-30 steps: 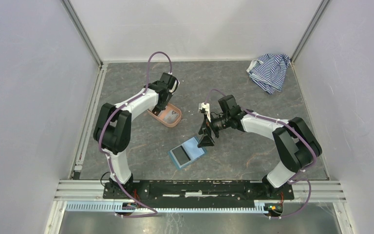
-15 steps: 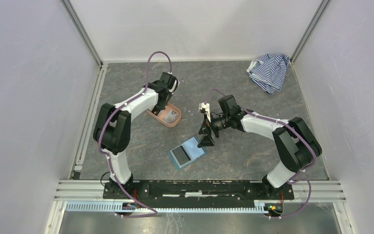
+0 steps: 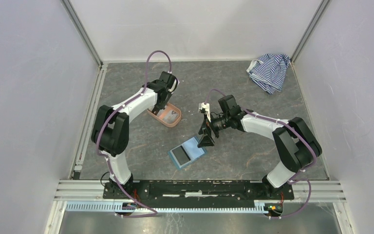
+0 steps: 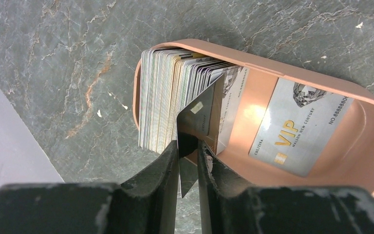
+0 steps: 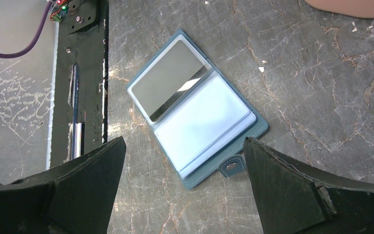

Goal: Put the credit cards into the card holder
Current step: Pick up the credit card from the storage box.

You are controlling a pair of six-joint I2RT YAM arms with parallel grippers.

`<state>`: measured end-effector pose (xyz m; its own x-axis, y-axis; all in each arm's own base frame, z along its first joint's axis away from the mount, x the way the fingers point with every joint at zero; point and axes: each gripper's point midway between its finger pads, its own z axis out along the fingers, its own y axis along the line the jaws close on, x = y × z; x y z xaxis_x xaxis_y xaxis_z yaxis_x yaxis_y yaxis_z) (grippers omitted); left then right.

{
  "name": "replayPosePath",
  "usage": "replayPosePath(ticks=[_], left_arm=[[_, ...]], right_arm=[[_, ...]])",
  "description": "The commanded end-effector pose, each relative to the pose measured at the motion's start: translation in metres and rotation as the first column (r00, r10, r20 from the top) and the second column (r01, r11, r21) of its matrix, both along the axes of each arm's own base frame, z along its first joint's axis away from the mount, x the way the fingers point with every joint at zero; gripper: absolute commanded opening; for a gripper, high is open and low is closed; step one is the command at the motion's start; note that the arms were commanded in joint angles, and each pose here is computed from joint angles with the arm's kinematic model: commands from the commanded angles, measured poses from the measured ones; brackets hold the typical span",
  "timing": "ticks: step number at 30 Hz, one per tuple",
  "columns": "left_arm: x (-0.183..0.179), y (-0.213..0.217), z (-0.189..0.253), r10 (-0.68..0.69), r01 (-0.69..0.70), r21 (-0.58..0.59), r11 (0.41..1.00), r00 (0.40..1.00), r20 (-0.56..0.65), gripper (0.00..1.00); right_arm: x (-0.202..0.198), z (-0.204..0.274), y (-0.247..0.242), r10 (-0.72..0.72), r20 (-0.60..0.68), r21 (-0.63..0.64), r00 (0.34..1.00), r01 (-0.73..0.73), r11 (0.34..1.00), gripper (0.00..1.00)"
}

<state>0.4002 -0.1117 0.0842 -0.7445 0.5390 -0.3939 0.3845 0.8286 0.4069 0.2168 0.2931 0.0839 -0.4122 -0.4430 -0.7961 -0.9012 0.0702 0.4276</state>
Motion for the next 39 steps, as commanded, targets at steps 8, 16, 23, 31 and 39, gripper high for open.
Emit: replayPosePath(ticks=[8, 16, 23, 31, 39], left_arm=[[-0.004, -0.013, 0.023, 0.043, -0.039, -0.096, 0.995, 0.998, 0.046, 0.15], [-0.011, -0.024, 0.037, 0.039, -0.033, -0.149, 0.988, 0.998, 0.04, 0.07], [-0.019, -0.034, 0.048, 0.022, -0.016, -0.215, 0.976, 0.999, 0.028, 0.02], [-0.031, -0.052, 0.07, -0.008, 0.019, -0.347, 0.938, 0.999, 0.033, 0.02], [-0.074, -0.086, 0.096, -0.078, 0.086, -0.607, 0.79, 0.996, 0.04, 0.05]], right_arm=[[0.009, 0.018, 0.007, 0.019, 0.058, 0.048, 0.998, -0.021, 0.999, 0.98], [0.01, 0.018, 0.006, 0.018, 0.056, 0.048, 0.998, -0.021, 0.999, 0.98], [0.009, 0.019, 0.006, 0.019, 0.056, 0.051, 0.998, -0.022, 0.998, 0.98], [0.009, 0.019, 0.006, 0.022, 0.061, 0.051, 0.998, -0.026, 0.998, 0.98], [0.012, 0.023, 0.005, 0.017, 0.102, 0.043, 0.995, -0.022, 0.999, 0.98]])
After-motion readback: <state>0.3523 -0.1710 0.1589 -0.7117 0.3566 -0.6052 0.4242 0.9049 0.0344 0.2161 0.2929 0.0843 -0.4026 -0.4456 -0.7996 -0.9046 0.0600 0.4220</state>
